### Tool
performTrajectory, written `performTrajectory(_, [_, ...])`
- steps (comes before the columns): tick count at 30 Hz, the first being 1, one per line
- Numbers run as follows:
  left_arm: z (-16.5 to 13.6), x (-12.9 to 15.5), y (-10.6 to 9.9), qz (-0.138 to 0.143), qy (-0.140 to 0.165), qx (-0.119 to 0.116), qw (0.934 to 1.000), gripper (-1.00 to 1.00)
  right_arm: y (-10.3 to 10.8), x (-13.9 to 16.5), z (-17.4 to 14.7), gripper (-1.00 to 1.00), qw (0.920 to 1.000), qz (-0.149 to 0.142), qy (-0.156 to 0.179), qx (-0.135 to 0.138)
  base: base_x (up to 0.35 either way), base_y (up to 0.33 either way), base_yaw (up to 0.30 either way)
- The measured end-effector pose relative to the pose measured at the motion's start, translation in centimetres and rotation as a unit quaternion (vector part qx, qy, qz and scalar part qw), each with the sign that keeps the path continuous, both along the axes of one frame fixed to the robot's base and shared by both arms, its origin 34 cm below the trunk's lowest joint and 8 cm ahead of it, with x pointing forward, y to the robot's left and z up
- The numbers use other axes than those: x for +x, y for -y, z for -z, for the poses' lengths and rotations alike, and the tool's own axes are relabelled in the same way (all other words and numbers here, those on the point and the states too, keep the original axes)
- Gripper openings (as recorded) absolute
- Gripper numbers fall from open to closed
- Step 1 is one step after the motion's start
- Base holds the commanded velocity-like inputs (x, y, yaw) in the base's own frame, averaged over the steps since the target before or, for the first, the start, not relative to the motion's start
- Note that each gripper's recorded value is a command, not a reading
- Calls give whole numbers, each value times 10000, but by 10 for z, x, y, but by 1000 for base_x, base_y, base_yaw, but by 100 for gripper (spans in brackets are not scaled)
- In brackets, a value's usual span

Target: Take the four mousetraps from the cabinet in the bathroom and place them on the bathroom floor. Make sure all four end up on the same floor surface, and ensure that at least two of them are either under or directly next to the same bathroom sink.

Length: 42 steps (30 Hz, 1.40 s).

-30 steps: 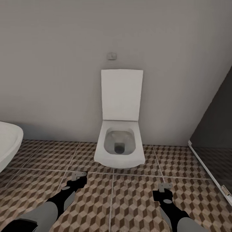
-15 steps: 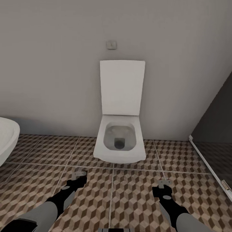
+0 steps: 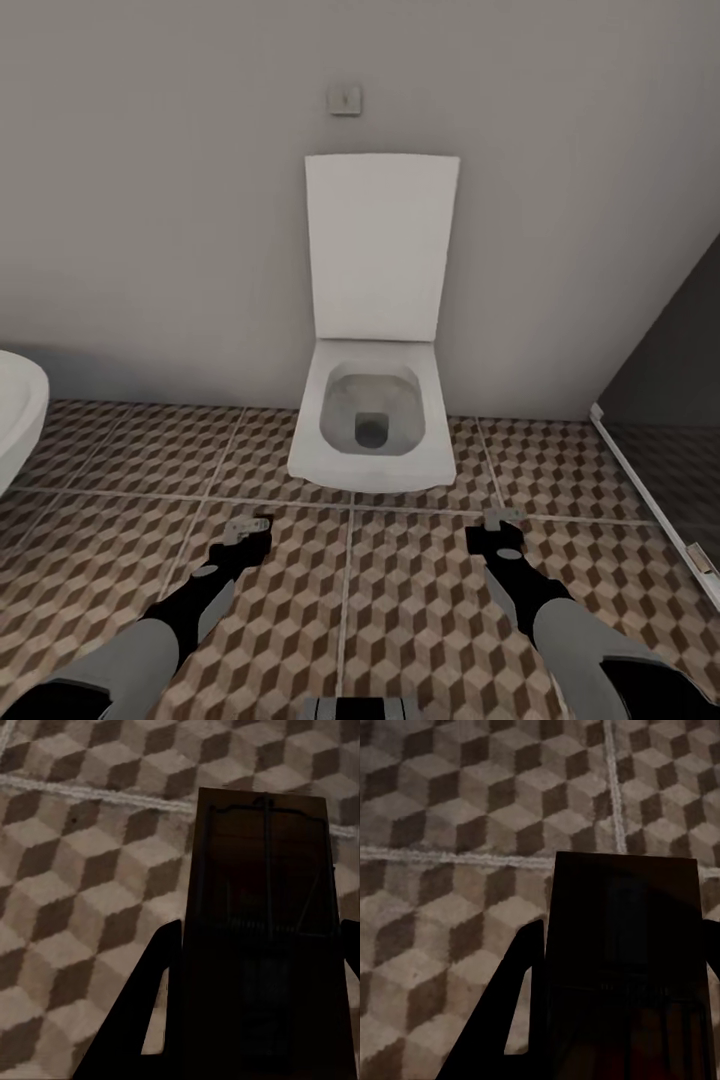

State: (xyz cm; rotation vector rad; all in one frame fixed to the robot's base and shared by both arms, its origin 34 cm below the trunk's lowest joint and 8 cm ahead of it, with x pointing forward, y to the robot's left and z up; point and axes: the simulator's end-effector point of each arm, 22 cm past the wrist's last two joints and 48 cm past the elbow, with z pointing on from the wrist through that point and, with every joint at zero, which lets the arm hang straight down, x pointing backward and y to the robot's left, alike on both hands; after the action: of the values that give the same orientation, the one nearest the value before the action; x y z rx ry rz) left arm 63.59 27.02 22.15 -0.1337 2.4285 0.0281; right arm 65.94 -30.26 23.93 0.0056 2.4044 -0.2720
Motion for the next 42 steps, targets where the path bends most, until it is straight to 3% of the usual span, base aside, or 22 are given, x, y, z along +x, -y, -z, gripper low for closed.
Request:
performTrajectory(8, [-1,16,-2,4,146,-15,9999,-100,-7,-6,18,-100,9999,-7,-123,56,0,0,0])
performTrajectory(18, [13,17,2,56,113,-37,9999,-100,-15,-19,44,-100,9995,-73,-297,91,0,0,0])
performTrajectory(42, [68,-12,0,46,-346,-23,9994,-100,-14,-55,101,-100,9971,-84,-756,92,0,0,0])
